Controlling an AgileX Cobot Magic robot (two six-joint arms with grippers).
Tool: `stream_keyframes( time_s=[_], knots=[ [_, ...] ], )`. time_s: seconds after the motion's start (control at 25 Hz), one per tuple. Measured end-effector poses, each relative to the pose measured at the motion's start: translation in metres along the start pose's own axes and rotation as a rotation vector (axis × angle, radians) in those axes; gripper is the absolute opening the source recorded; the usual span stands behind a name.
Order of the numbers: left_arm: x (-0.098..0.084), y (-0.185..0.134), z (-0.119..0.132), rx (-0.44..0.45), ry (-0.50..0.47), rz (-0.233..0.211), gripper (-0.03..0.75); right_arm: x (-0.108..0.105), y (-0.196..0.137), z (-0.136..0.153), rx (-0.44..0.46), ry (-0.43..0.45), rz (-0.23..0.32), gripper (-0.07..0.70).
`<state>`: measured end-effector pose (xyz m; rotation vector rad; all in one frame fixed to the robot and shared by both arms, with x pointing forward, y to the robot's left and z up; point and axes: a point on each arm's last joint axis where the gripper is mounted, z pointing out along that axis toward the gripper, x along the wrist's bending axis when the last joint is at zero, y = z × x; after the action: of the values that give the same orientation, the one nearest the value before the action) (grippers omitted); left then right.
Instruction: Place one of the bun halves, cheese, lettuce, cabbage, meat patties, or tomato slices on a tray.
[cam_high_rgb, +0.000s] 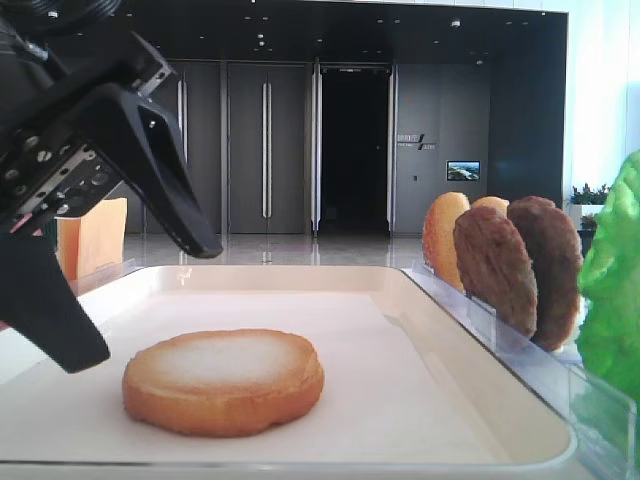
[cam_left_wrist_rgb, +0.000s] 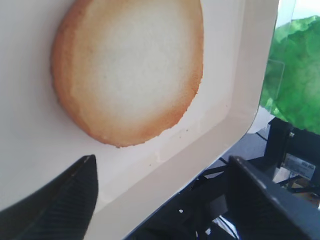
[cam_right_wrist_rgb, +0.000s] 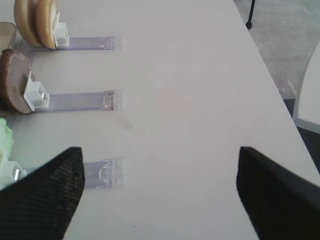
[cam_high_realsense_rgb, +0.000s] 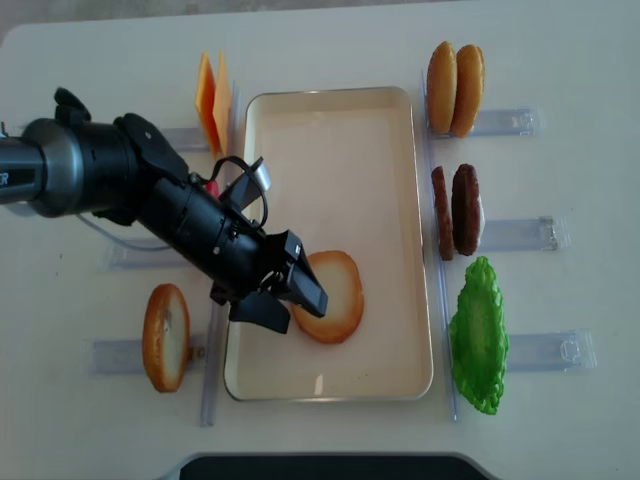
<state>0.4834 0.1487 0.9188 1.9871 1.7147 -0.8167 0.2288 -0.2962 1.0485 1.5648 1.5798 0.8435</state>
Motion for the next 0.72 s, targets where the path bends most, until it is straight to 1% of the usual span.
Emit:
stream_keyframes(
  time_s=[0.08, 0.16, 0.36, 0.44, 0.64, 0.72],
  knots=[
    [-0.003, 0.003, -0.003, 0.005, 0.004, 0.027, 0.601, 0.0, 0.0, 0.0, 0.0, 0.0, 0.0, 0.587],
    [-0.009, 0.007, -0.009, -0.019, 0.001, 0.054, 0.601, 0.0, 0.0, 0.0, 0.0, 0.0, 0.0, 0.587],
    [-0.037, 0.024, -0.036, -0.117, -0.017, 0.148, 0.601, 0.0, 0.0, 0.0, 0.0, 0.0, 0.0, 0.587],
    [-0.046, 0.032, -0.046, -0.143, -0.01, 0.178, 0.601, 0.0, 0.0, 0.0, 0.0, 0.0, 0.0, 0.587],
    [-0.069, 0.053, -0.076, -0.204, 0.07, 0.245, 0.601, 0.0, 0.0, 0.0, 0.0, 0.0, 0.0, 0.587],
    [-0.076, 0.059, -0.088, -0.229, 0.115, 0.25, 0.601, 0.0, 0.0, 0.0, 0.0, 0.0, 0.0, 0.587]
  ],
)
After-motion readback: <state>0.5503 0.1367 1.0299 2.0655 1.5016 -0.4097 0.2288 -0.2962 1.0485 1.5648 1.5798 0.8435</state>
